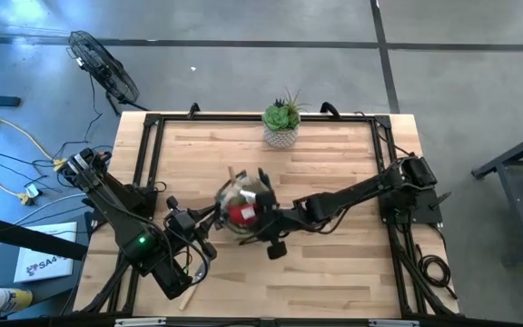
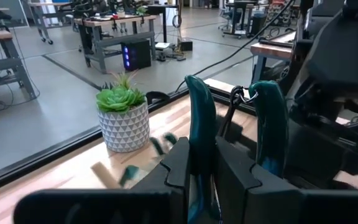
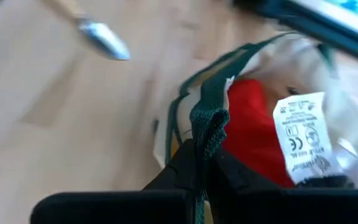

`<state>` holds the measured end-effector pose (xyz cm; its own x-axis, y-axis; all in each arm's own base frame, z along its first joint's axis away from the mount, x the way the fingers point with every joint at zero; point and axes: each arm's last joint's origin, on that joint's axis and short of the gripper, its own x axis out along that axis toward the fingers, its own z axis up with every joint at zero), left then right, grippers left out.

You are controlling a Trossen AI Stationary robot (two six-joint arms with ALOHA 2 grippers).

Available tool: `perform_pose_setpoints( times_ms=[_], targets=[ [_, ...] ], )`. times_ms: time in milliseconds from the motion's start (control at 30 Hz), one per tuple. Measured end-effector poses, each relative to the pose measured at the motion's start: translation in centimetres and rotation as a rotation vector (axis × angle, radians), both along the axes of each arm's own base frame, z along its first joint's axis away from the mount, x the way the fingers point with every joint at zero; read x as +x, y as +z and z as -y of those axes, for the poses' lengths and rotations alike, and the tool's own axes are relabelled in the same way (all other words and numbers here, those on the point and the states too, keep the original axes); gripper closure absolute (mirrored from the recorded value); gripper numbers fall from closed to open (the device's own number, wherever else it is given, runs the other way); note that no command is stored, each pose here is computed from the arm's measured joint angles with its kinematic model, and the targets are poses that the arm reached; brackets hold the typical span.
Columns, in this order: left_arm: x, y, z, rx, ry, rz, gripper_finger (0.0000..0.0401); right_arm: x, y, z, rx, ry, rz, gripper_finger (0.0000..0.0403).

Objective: Pick & Place Garden tools in Gardening bag
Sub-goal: Put the shear scissors into the gardening bag

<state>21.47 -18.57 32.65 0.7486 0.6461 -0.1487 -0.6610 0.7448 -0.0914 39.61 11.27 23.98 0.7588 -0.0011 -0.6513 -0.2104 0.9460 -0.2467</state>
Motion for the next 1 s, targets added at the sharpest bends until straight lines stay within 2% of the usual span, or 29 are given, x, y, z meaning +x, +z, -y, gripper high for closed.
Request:
perform_pose_setpoints(
  times_ms=[133, 300, 433, 533, 600, 767, 867, 1000],
  targets=[
    [0.0, 0.0, 0.0, 0.001, 0.000, 0.001, 0.0363, 0.0, 0.1, 0.4, -0.077, -0.123, 0.034, 0.0398],
    [0.0, 0.0, 0.0, 0.001, 0.000, 0.001, 0.0363, -0.2, -0.1, 0.3, -0.038, -0.119, -0.003, 0.0398],
    [0.0, 0.0, 0.0, -0.002, -0.001, -0.002, 0.0363, -0.9, -0.8, 0.2, -0.040, -0.139, -0.089, 0.0398],
    [0.1, -0.1, 0.0, -0.036, 0.008, 0.023, 0.0363, -1.2, -1.0, -0.1, -0.031, -0.152, -0.117, 0.0398],
    [0.3, -0.5, 0.3, -0.049, 0.021, 0.064, 0.0363, -1.1, -0.9, -0.2, -0.024, -0.150, -0.097, 0.0398],
    [1.4, -2.2, 1.3, -0.001, 0.048, 0.146, 0.0363, -0.6, -0.4, -0.4, -0.013, -0.135, -0.028, 0.0398],
    [1.7, -3.3, 1.7, 0.016, 0.050, 0.135, 0.0363, -0.3, -0.1, -0.4, 0.002, -0.130, 0.004, 0.0398],
    [1.4, -3.4, 1.4, 0.048, 0.052, 0.151, 0.0363, 0.0, 0.2, -0.5, 0.012, -0.101, 0.044, 0.0398]
  ],
)
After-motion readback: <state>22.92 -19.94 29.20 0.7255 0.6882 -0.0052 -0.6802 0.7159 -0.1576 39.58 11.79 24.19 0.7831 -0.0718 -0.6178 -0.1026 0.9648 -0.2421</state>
